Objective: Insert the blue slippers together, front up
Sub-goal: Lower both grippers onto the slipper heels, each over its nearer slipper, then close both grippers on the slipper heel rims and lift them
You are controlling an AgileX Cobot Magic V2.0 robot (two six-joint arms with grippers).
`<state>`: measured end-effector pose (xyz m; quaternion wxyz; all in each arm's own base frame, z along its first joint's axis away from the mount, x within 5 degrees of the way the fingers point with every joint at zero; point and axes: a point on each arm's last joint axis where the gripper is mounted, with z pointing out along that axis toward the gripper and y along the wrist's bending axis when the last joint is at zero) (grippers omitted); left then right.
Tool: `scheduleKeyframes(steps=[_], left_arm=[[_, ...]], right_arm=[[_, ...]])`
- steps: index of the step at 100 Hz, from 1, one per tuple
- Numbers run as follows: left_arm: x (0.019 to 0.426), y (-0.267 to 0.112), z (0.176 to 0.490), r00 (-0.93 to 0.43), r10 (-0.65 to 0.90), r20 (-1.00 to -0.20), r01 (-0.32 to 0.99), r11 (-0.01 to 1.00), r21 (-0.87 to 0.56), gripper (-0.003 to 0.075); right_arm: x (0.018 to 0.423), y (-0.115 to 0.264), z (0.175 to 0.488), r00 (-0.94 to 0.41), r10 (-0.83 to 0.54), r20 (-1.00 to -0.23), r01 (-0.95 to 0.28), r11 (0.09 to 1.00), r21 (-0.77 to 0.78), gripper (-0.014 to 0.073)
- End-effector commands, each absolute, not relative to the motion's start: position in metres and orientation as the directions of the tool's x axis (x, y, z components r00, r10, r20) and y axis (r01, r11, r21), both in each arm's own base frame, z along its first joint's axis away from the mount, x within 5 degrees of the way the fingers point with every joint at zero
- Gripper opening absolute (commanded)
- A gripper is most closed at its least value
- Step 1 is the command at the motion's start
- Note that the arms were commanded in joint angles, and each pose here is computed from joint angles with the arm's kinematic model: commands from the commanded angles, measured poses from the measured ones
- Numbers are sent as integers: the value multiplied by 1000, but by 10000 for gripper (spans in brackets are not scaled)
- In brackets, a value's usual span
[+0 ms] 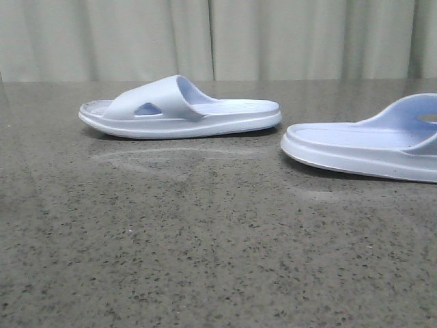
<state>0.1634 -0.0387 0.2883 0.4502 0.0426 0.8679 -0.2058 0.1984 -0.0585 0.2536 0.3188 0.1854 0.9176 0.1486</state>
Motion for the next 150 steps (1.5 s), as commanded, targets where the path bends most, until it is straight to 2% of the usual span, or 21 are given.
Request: scheduleKeyframes(steps=[1, 25, 34, 41, 55, 77, 99, 123, 150], left_arm=[[168, -39, 303, -534, -150, -832, 259, 908, -330, 309], [169, -39, 303, -528, -145, -837, 263, 909, -323, 309], [169, -39, 304, -524, -146, -839, 261, 910, -322, 309], [171, -39, 303, -528, -152, -836, 256, 910, -327, 309], [178, -40, 299, -558, -166, -813, 246, 903, -353, 309], [210, -49, 307, -601, -146, -786, 305, 867, -395, 309], [262, -60, 308, -687, -156, -710, 343, 791, -507, 309], [317, -69, 284, -782, -130, -609, 338, 733, -591, 309], [354, -75, 256, -839, -154, -522, 291, 684, -669, 309]], right_arm=[[208, -63, 260, -701, 453, -551, 221, 872, 436, 241], [221, -61, 246, -742, 443, -503, 158, 845, 511, 241], [224, -61, 239, -765, 439, -472, 155, 836, 526, 210], [224, -60, 236, -780, 437, -449, 154, 828, 539, 138], [224, -59, 236, -781, 442, -442, 152, 821, 551, -109], [226, -58, 238, -767, 465, -441, 152, 800, 580, -107], [227, -56, 240, -760, 466, -454, 127, 791, 599, -107], [228, -56, 241, -758, 460, -463, 118, 794, 597, -107], [228, -56, 241, -753, 455, -475, 108, 797, 594, -107]])
